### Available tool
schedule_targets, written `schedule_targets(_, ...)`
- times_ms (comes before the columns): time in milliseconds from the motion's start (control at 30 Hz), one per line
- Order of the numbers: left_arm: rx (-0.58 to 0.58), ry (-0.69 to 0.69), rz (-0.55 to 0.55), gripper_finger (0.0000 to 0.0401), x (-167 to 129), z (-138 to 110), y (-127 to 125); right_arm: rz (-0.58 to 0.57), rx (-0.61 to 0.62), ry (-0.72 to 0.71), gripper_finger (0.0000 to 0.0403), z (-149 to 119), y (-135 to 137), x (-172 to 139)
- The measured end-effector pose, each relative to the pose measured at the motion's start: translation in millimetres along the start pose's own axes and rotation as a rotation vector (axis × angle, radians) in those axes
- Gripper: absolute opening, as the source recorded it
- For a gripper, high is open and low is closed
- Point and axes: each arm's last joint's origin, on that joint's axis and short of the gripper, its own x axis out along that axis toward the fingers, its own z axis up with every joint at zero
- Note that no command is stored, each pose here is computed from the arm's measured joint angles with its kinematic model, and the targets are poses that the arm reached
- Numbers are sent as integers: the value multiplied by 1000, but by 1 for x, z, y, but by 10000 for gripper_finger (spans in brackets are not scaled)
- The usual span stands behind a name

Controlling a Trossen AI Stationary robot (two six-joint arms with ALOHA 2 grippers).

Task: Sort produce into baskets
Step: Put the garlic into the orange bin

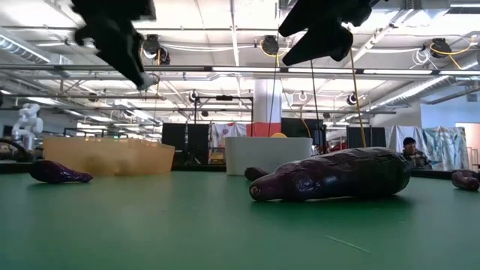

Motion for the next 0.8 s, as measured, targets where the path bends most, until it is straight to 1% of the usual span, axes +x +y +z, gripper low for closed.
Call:
schedule_targets(100, -116, 47, 93, 145, 7, -7, 37, 5, 8, 1, 293, -1, 2, -1)
schedule_targets(233, -308, 133, 193, 145, 19, -22, 81, 9, 10, -1, 293, -1, 3, -1)
schedule_targets(300, -398, 162, 218, 145, 25, -30, 99, 11, 12, -4, 293, -1, 3, -1)
schedule_targets(367, -471, 195, 215, 145, 30, -38, 112, 10, 12, -4, 293, -1, 3, -1)
schedule_targets(433, -546, 216, 221, 145, 35, -44, 123, 10, 10, -4, 293, -1, 3, -1)
schedule_targets(533, -625, 253, 240, 150, 42, -52, 135, 10, -1, -4, 293, -1, 3, -1)
schedule_targets(667, -649, 290, 239, 169, 50, -56, 140, 5, -20, -6, 293, -1, 3, -1)
schedule_targets(800, -652, 310, 249, 198, 53, -58, 142, -2, -23, -9, 293, 0, 1, 0)
